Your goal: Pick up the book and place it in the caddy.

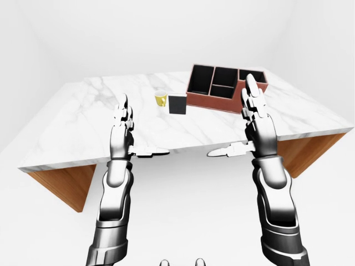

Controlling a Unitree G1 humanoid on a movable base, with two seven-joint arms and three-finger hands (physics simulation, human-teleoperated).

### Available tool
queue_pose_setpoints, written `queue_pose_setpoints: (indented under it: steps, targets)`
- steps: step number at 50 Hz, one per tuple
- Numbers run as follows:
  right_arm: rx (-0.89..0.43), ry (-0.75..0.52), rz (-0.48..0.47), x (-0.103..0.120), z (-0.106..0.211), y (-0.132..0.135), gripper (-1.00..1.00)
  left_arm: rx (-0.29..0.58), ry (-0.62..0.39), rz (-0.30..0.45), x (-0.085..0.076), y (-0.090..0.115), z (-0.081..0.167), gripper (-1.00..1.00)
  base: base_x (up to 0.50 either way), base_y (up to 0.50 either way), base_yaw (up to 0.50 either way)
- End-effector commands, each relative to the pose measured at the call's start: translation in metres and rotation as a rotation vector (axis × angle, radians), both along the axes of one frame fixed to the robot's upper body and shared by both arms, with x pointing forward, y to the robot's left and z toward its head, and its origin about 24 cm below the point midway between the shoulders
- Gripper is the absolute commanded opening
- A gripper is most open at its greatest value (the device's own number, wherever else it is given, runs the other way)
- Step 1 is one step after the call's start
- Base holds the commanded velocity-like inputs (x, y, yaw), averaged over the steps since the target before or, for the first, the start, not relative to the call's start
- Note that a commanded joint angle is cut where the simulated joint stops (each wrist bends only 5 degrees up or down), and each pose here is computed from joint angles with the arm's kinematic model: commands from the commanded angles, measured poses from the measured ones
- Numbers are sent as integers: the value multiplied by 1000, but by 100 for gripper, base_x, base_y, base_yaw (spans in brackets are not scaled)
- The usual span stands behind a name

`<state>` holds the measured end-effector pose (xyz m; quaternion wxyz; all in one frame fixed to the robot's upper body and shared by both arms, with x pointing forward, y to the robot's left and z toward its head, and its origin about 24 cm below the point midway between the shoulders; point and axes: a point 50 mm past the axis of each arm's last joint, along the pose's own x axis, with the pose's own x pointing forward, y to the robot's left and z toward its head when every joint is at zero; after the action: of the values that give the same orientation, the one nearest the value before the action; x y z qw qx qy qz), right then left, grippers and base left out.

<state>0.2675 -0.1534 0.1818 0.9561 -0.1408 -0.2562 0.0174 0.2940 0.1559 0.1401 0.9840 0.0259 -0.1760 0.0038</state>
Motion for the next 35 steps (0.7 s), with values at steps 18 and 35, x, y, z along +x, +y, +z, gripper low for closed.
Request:
queue_pose_setpoints:
  steps: [18, 35]
  targets:
    - [2, -7, -2, -2, 1, 1, 100, 3, 2, -10, -1, -1, -1, 100, 39, -5, 0]
    - [-2, -8, -13, -3, 0, 0, 100, 4, -1, -9, -1, -1, -1, 100, 39, -5, 0]
